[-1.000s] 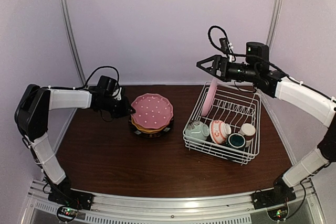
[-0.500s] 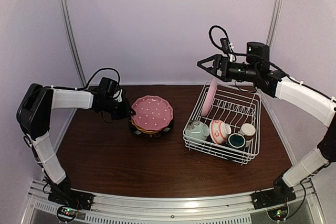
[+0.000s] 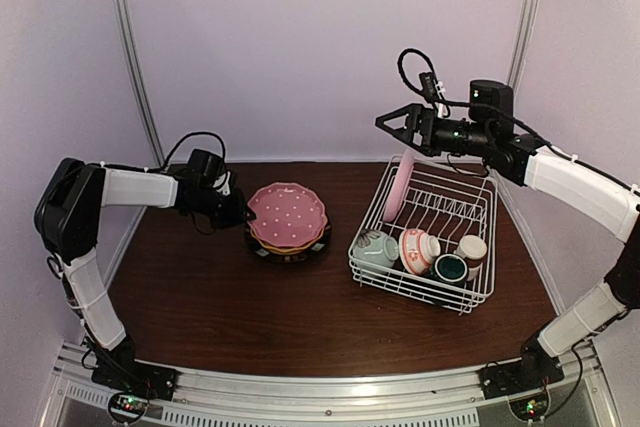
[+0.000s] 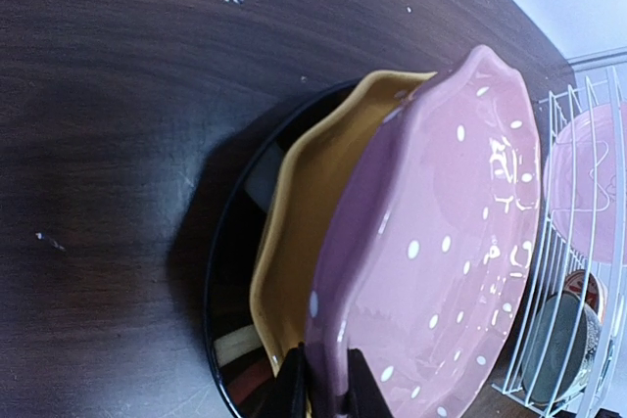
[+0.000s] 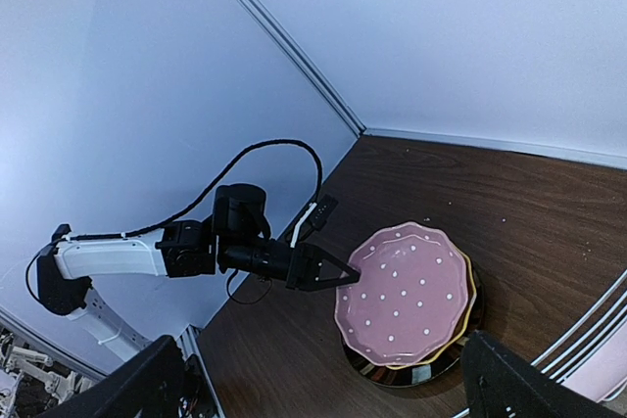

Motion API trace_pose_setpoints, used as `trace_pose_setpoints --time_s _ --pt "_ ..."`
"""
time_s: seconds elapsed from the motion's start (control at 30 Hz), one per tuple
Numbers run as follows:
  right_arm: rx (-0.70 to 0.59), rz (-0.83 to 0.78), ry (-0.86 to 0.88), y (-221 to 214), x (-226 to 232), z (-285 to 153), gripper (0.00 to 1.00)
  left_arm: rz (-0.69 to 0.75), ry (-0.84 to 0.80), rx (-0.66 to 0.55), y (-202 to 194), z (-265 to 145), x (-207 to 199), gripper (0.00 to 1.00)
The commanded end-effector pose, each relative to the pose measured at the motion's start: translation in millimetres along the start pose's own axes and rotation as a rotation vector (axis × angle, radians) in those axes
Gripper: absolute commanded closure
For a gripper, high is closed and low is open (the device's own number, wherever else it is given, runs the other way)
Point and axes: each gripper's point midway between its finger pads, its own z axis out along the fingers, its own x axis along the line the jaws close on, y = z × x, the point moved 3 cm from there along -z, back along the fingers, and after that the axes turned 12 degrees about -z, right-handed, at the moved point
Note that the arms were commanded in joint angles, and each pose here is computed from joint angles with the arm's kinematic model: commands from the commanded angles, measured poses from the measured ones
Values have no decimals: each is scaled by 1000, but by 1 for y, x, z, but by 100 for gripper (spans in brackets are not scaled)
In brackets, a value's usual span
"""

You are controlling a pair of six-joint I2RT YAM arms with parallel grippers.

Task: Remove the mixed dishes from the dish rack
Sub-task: Place the plate on the plate.

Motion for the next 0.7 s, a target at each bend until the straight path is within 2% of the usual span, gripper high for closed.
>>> trace_pose_setpoints --time_s 0.0,0.2,0.33,0.5,0.67 --pt "-11 0 11 1 0 -2 0 53 -151 -78 26 -9 -37 100" --pt "-10 3 11 1 0 -1 0 52 -145 -58 23 -6 -34 97" --pt "-28 -6 22 6 2 -1 0 49 -133 -46 22 -5 -33 89" --pt "-29 -5 24 6 2 -1 0 55 -112 -44 22 -6 -31 71" --pt "-31 -4 25 7 3 -1 0 77 -73 -55 24 -10 -29 62"
